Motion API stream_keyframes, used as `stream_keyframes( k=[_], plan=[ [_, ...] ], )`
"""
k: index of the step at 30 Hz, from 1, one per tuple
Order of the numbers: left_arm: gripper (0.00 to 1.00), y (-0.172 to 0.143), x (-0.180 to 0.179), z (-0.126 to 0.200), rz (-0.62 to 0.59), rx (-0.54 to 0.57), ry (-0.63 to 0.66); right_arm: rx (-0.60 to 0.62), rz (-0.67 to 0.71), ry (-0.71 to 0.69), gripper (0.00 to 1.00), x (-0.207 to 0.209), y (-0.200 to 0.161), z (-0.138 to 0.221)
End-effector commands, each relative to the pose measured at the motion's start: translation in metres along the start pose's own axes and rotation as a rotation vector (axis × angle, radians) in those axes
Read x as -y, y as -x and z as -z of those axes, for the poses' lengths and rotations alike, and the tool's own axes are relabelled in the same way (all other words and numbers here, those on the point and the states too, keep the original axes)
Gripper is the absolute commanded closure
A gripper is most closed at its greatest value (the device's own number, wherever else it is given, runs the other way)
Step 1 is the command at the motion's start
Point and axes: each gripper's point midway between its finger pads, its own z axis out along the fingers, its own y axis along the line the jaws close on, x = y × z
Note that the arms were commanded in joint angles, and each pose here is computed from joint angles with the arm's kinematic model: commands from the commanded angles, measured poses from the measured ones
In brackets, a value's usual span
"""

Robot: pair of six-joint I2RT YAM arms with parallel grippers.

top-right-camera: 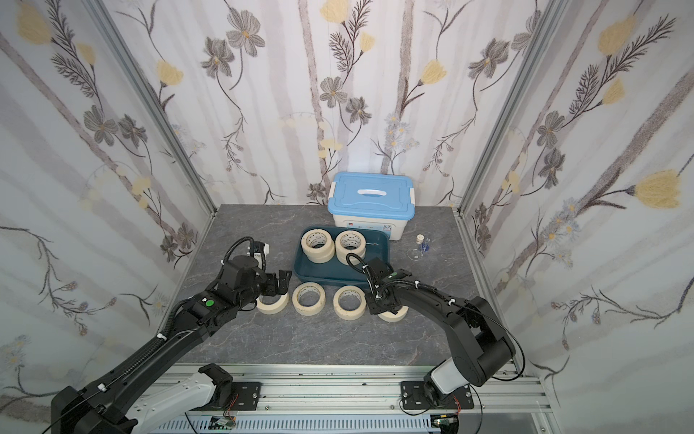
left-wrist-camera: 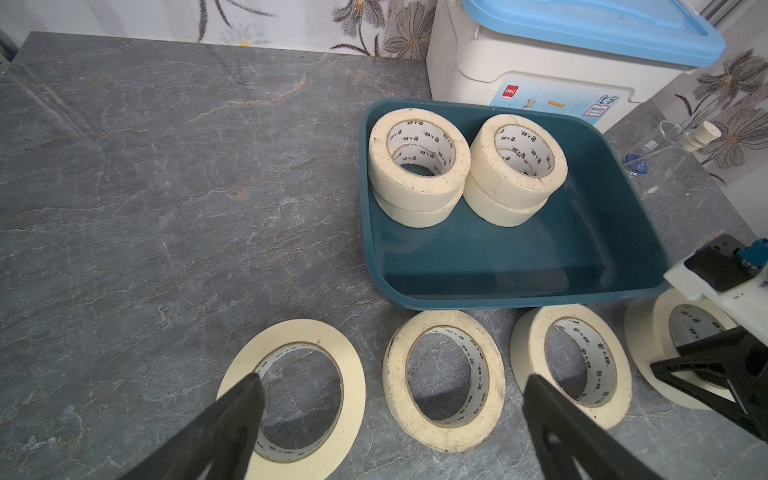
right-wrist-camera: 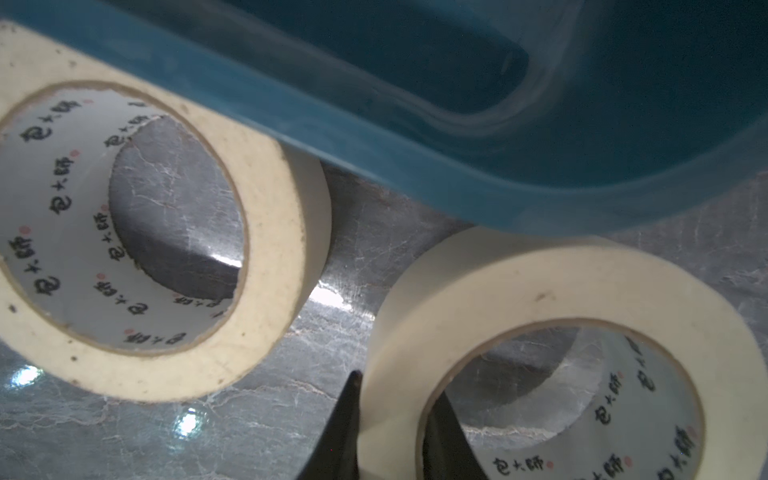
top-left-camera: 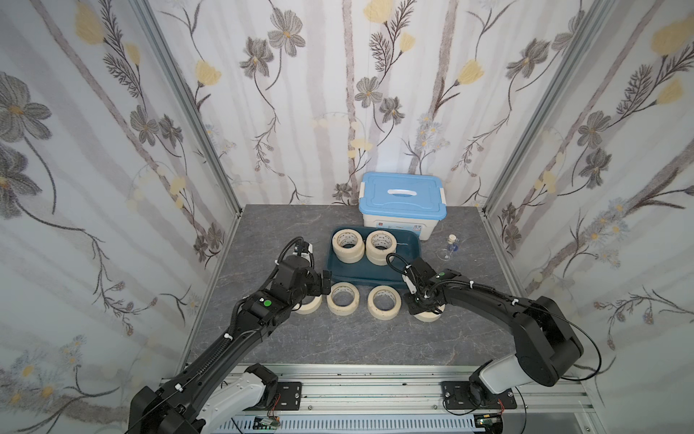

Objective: Take out the art tape in the storage box
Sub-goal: Place the art tape at the center of the board.

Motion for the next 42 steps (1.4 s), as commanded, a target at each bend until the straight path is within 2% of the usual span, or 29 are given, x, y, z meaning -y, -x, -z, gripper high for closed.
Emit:
stream_keyframes(
  k=[1,15,22,27,32,42],
  plan=[
    [0.00,0.007,0.002,0.000,0.004,0.023,-0.004,0.039,-0.008,-0.008,0.83,0.000,0.011,-0.003],
    [0.00,0.008,0.002,0.000,0.000,0.022,-0.003,0.034,-0.019,-0.007,0.82,0.003,0.013,-0.012],
    [0.00,0.011,0.003,-0.002,-0.003,0.021,-0.003,0.033,-0.024,0.002,0.72,0.004,0.012,-0.012],
    [0.00,0.010,0.007,-0.008,-0.004,0.001,-0.014,0.050,-0.031,0.007,0.66,0.007,0.013,-0.006],
    [0.00,0.008,0.017,-0.020,0.005,-0.033,-0.053,0.075,-0.041,0.018,0.64,0.009,0.012,0.004],
    [0.00,0.008,0.036,-0.043,-0.009,-0.140,-0.104,0.146,-0.044,0.035,0.57,0.013,0.016,0.040]
  ],
)
